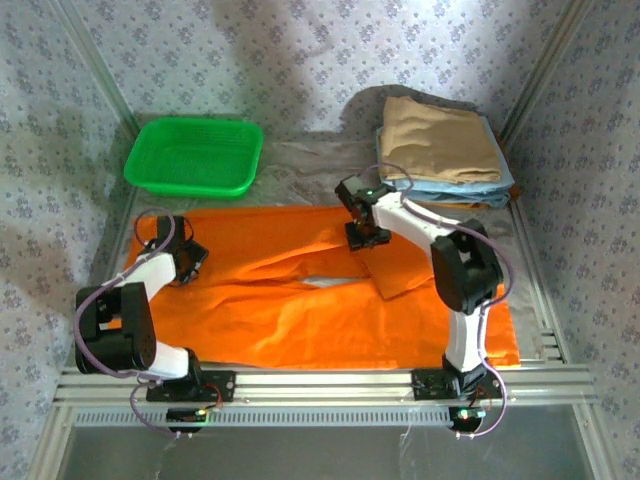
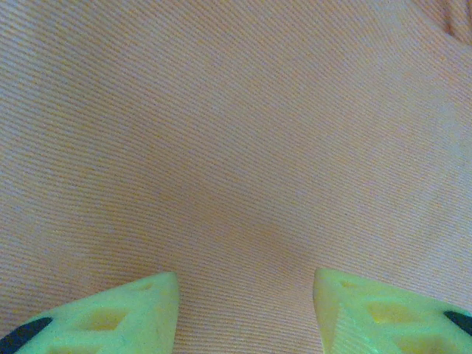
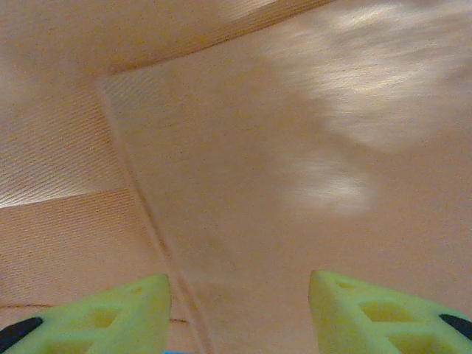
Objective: Fold and stack the trousers
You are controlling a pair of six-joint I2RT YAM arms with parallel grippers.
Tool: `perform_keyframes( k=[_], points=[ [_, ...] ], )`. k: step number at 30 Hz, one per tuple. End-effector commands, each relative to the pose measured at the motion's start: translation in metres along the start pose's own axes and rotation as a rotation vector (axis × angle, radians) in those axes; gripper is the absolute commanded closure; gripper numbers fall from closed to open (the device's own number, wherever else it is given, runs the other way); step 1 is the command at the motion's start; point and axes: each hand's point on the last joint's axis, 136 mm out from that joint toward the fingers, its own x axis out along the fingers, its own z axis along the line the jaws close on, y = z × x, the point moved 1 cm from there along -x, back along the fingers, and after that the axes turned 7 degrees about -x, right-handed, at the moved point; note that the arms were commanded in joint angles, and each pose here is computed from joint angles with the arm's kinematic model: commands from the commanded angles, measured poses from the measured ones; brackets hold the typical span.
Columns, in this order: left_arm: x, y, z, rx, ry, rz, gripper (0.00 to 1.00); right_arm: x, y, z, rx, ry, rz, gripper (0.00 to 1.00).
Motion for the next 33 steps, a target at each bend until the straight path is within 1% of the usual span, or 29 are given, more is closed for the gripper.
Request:
perform_keyframes(
  k=[1, 4, 5, 6, 8, 10, 16, 19, 21, 24, 27, 30, 31, 32, 33],
  points=[
    [0.002, 0.003, 0.002, 0.019, -0.011, 0.013, 0.48, 0.014, -0.004, 0.013, -0.056, -0.021, 0.026, 0.46],
    [0.001, 0.002, 0.002, 0.014, -0.009, 0.009, 0.48, 0.027, 0.000, 0.011, -0.050, -0.015, 0.054, 0.47],
    [0.001, 0.001, 0.001, 0.012, -0.008, 0.009, 0.48, 0.029, 0.003, 0.007, -0.044, 0.008, 0.066, 0.50],
    [0.001, 0.001, 0.001, 0.012, -0.007, 0.009, 0.48, 0.030, 0.004, 0.004, -0.043, 0.019, 0.072, 0.54],
    [0.001, 0.001, 0.001, 0.012, -0.007, 0.008, 0.48, 0.029, 0.005, -0.004, -0.021, 0.035, 0.070, 0.71],
    [0.001, 0.001, 0.001, 0.012, -0.006, 0.007, 0.48, 0.024, 0.004, -0.009, -0.007, 0.037, 0.055, 0.80],
    [0.002, 0.001, 0.000, 0.005, -0.003, 0.011, 0.48, 0.006, 0.002, -0.015, 0.012, 0.050, 0.021, 0.95],
    [0.001, 0.001, 0.000, 0.005, -0.002, 0.011, 0.49, -0.007, 0.004, -0.028, 0.045, 0.084, 0.015, 0.99],
    [-0.001, 0.000, 0.000, 0.003, -0.001, 0.006, 0.49, -0.019, 0.006, -0.047, 0.093, 0.115, -0.003, 1.00],
    [-0.004, -0.001, -0.002, -0.002, 0.007, -0.002, 0.49, -0.034, 0.015, -0.095, 0.231, 0.157, -0.006, 1.00],
    [-0.005, 0.000, -0.007, -0.010, 0.030, 0.010, 0.49, -0.043, 0.030, -0.153, 0.391, 0.186, -0.011, 1.00],
    [-0.010, 0.007, -0.020, 0.017, 0.056, 0.023, 0.50, -0.040, 0.049, -0.209, 0.549, 0.206, 0.011, 1.00],
    [-0.012, 0.012, -0.027, 0.041, 0.071, 0.030, 0.48, -0.036, 0.055, -0.231, 0.605, 0.217, 0.013, 0.95],
    [-0.014, 0.016, -0.034, 0.066, 0.082, 0.038, 0.46, -0.030, 0.066, -0.254, 0.671, 0.245, 0.031, 0.87],
    [-0.015, 0.021, -0.039, 0.086, 0.085, 0.051, 0.45, -0.023, 0.075, -0.273, 0.735, 0.257, 0.055, 0.85]
  ],
)
